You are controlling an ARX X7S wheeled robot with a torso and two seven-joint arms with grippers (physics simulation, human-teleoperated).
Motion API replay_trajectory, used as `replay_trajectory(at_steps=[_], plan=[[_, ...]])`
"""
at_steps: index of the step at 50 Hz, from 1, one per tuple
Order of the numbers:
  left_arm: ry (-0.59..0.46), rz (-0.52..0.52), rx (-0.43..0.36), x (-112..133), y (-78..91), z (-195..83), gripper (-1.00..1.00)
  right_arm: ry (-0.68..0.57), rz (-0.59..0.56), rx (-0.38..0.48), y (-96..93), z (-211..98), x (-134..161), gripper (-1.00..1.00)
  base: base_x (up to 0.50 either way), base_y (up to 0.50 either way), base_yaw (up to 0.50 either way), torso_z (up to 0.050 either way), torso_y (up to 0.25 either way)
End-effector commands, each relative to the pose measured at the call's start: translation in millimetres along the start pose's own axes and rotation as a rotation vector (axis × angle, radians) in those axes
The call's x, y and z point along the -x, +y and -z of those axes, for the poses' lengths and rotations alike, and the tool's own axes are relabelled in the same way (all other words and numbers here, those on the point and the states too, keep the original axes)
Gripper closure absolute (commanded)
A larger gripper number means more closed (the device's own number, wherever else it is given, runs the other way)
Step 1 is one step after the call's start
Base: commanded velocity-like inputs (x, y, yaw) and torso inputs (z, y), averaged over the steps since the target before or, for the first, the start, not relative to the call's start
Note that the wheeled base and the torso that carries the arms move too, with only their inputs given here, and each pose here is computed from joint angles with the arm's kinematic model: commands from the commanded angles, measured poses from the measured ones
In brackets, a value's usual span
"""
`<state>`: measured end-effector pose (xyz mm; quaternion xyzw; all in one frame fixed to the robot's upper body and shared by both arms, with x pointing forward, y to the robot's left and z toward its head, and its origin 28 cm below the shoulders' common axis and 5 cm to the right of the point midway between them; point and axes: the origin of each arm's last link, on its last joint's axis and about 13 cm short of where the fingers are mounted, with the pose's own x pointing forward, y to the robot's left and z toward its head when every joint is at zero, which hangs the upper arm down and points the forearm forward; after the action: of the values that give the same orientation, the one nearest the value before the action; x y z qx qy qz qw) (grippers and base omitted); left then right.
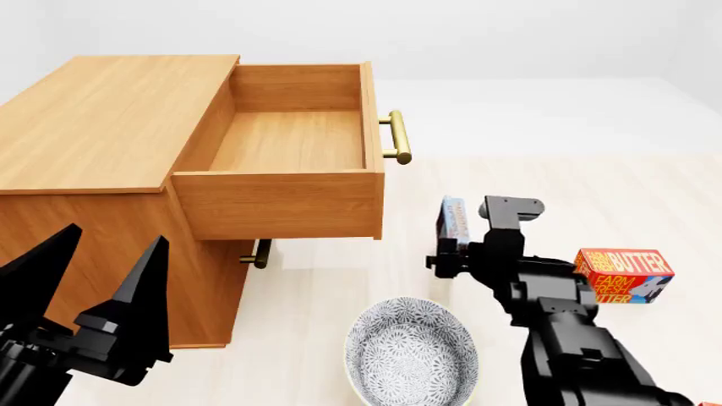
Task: Put the chocolate pudding in the top drawer of the cabinet and close it.
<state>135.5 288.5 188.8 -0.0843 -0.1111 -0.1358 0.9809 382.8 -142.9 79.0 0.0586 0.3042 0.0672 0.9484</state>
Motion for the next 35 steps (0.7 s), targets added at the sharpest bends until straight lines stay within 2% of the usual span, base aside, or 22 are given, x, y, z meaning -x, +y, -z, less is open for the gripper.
replay_trajectory(at_steps=[1,3,9,13,27,35], plan=[[0.001,-0.001,0.000,0,-0.1,1,-1.00,-0.168,0.038,0.053,-4.9,-18,0,1.00,0.00,0.00,0.00,0.000,0.000],[0.000,0.000,0.000,0,-0.1,1,-1.00,-0.232,0.027,0.033,-5.3,-23,0,1.00,0.00,0.00,0.00,0.000,0.000],[0.000,0.000,0.001,0,-0.2,1,-1.00,-0.432,0.065,0.076,-4.7,-36,1,1.00,0.00,0.00,0.00,0.000,0.000],[-0.001,0.000,0.000,1,-0.3,1,-1.00,-0.507,0.076,0.091,-1.6,-41,10,1.00,0.00,0.00,0.00,0.000,0.000],[0.000,0.000,0.002,1,-0.2,1,-1.00,-0.676,0.087,0.133,10.6,-60,47,1.00,0.00,0.00,0.00,0.000,0.000],[-0.002,0.000,0.003,1,0.4,2,-1.00,-0.759,0.040,0.141,22.0,-78,74,1.00,0.00,0.00,0.00,0.000,0.000]])
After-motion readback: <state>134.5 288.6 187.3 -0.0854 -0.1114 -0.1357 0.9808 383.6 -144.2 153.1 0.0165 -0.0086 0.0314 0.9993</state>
